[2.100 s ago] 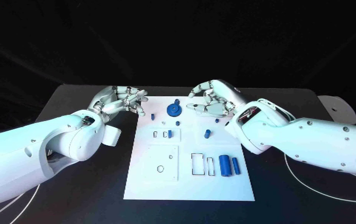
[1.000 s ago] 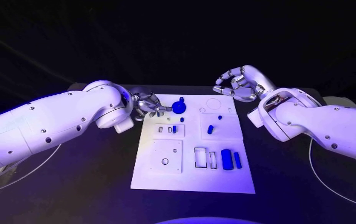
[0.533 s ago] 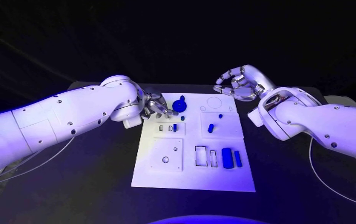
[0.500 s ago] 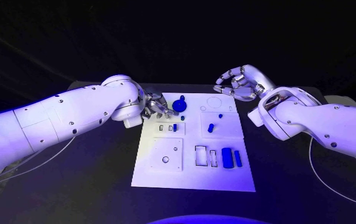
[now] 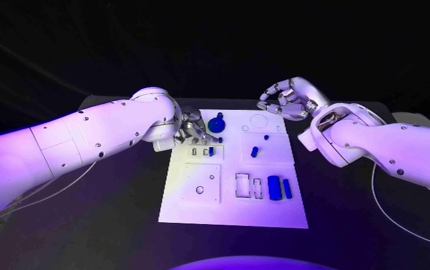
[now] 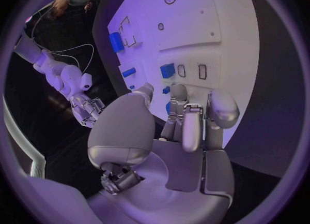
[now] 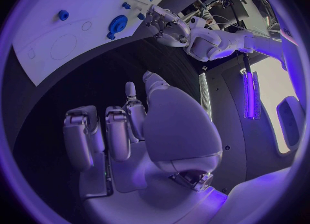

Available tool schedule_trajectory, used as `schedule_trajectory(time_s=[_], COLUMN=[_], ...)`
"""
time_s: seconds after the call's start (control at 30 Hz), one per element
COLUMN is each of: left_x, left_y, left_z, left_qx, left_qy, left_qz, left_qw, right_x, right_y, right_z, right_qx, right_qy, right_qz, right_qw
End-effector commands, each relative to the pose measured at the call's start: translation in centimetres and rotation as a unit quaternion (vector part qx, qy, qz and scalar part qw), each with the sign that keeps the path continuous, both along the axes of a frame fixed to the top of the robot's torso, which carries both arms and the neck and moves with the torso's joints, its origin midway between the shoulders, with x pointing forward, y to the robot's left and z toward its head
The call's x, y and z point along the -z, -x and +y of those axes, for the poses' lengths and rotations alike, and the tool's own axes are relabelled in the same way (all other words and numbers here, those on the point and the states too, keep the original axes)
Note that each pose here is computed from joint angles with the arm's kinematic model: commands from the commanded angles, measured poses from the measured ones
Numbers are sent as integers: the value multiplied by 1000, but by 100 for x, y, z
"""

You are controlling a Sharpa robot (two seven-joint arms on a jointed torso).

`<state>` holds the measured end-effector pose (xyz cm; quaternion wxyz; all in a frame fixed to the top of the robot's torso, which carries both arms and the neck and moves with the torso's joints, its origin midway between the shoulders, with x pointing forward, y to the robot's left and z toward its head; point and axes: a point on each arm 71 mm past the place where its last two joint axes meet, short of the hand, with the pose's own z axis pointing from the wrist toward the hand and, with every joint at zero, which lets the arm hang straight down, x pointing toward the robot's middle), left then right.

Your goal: Assemble the parts on the task board

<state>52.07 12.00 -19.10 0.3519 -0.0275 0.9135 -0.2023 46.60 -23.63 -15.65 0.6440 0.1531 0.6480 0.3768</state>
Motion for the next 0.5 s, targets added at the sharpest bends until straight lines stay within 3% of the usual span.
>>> schedule_trajectory(time_s=[0.03,0.5], left_x=[25,49], left_y=[27,-7], left_z=[-16,-97], left_qx=[28,33], left_qy=[-30,-38], left_qz=[19,21], left_qw=[999,999], right_x=[19,36], right_y=[2,1], right_z=[21,40], right_qx=[-7,-10], right_qy=[8,7], right_qz=[4,5], right_qw=[1000,1000])
